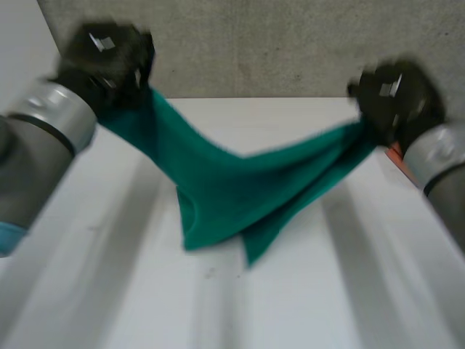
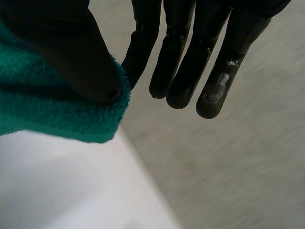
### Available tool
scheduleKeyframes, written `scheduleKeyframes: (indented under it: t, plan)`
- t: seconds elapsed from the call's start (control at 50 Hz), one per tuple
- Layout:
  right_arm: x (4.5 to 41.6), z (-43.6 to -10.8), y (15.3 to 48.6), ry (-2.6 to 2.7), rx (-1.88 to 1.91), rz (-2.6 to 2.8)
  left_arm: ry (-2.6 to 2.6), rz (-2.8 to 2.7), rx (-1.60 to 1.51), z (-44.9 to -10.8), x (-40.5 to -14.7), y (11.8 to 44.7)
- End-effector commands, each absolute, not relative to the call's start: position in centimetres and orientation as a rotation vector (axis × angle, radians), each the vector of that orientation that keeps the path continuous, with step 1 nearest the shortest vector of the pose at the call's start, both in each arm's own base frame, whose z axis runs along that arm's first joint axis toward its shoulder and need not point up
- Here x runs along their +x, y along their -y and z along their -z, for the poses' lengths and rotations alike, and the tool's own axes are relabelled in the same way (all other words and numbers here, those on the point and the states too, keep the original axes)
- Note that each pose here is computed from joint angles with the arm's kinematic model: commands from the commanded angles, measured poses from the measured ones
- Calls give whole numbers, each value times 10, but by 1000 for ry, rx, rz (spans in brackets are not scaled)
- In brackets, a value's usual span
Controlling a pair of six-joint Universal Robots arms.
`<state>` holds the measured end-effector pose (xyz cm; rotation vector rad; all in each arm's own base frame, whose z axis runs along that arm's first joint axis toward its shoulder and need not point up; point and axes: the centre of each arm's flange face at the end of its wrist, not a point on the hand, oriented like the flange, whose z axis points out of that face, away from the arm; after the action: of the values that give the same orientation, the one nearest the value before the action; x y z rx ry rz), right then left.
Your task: Fold the laundry.
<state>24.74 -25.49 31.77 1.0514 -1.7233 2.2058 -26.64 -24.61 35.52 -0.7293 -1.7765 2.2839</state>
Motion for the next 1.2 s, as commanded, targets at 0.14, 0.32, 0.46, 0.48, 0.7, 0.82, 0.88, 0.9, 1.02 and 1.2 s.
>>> scheduleKeyframes:
  t: [0.14,0.32,0.46,0.48,0.7,0.82,0.88,0.9,1.02,1.2]
  plan:
    - [279,-377,292,1544,1006,-2378,1627,-2344,-586,-396,-246,208]
    - [331,-294,320,1683,1283,-2300,1905,-2133,-670,-315,-257,234]
    - [340,-267,339,1764,1248,-2262,2003,-2117,-636,-288,-257,253]
    - [340,-267,339,1770,1231,-2260,2005,-2126,-630,-289,-257,255]
    - [288,-271,291,2218,952,-1973,1962,-2201,-584,-308,-250,257]
    - [263,-237,246,2618,944,-1839,1919,-2234,-573,-321,-248,252]
    - [256,-207,234,2815,947,-1729,1906,-2243,-571,-325,-248,249]
    - [255,-203,233,2851,937,-1726,1903,-2244,-571,-325,-248,248]
    - [261,-172,237,2974,780,-1807,1885,-2254,-570,-330,-248,244]
    - [291,-131,242,3021,840,-1780,1871,-2262,-566,-333,-248,243]
